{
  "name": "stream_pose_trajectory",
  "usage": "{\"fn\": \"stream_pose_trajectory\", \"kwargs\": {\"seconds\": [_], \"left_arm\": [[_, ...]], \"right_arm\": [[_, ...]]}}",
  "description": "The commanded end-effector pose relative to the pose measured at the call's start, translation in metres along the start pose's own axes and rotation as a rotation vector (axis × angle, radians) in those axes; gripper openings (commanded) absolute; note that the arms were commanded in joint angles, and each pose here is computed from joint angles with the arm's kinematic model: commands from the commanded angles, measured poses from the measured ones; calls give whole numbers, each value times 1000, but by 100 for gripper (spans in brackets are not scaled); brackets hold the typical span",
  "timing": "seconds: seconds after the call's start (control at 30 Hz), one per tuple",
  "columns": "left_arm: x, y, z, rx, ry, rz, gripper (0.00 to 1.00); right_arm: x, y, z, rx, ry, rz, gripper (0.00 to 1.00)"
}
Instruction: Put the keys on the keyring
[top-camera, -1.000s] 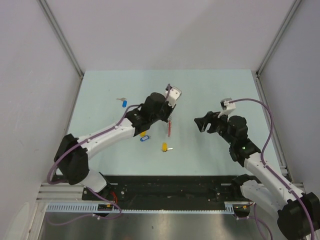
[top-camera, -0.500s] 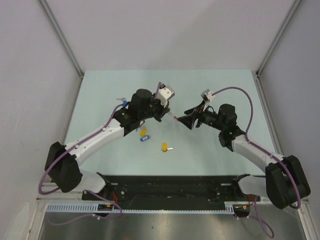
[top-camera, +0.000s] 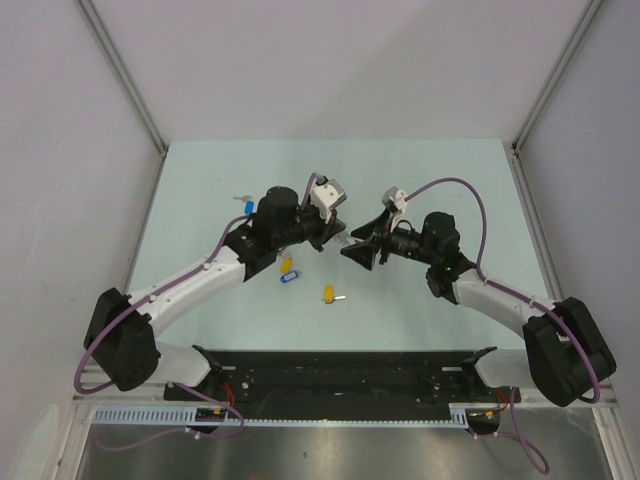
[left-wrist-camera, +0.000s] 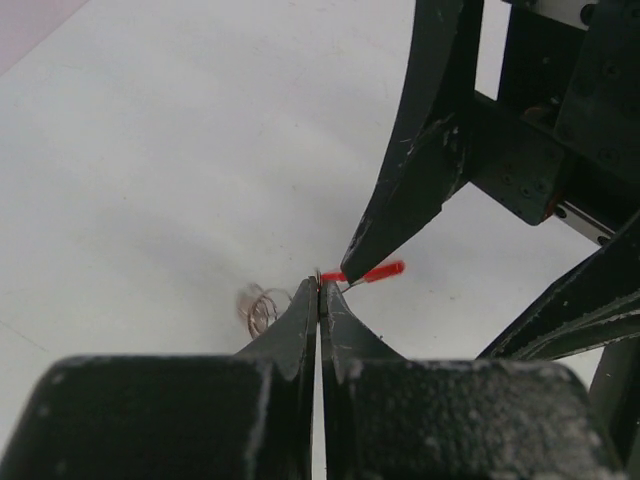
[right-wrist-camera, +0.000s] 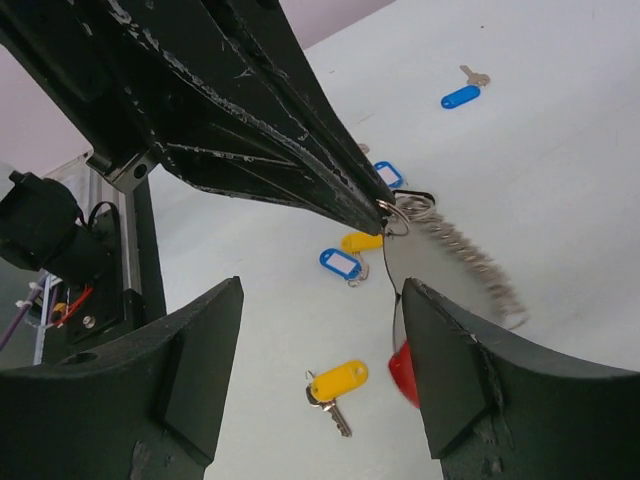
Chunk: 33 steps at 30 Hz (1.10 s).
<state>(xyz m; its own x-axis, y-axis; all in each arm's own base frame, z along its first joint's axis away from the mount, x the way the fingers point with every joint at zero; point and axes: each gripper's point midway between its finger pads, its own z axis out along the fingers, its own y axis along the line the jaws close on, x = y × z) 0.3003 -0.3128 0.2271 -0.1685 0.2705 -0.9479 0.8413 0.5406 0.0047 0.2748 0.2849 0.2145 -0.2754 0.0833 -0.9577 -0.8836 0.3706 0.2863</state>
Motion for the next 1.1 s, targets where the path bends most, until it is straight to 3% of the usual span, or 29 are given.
{"fn": "stream_pose_trajectory", "kwargs": {"seconds": [0.0, 0.37, 1.07], "left_arm": [[-34, -12, -11, 72, -132, 55, 0], [-41, -24, -18, 126, -181, 72, 0], [-58, -58, -37, 305, -271, 111, 0]], "right_arm": [[-24, 0, 4, 6, -48, -94, 70], [-22, -8, -12, 35, -29, -135, 63], [-51, 32, -31, -230, -118, -293, 34]]}}
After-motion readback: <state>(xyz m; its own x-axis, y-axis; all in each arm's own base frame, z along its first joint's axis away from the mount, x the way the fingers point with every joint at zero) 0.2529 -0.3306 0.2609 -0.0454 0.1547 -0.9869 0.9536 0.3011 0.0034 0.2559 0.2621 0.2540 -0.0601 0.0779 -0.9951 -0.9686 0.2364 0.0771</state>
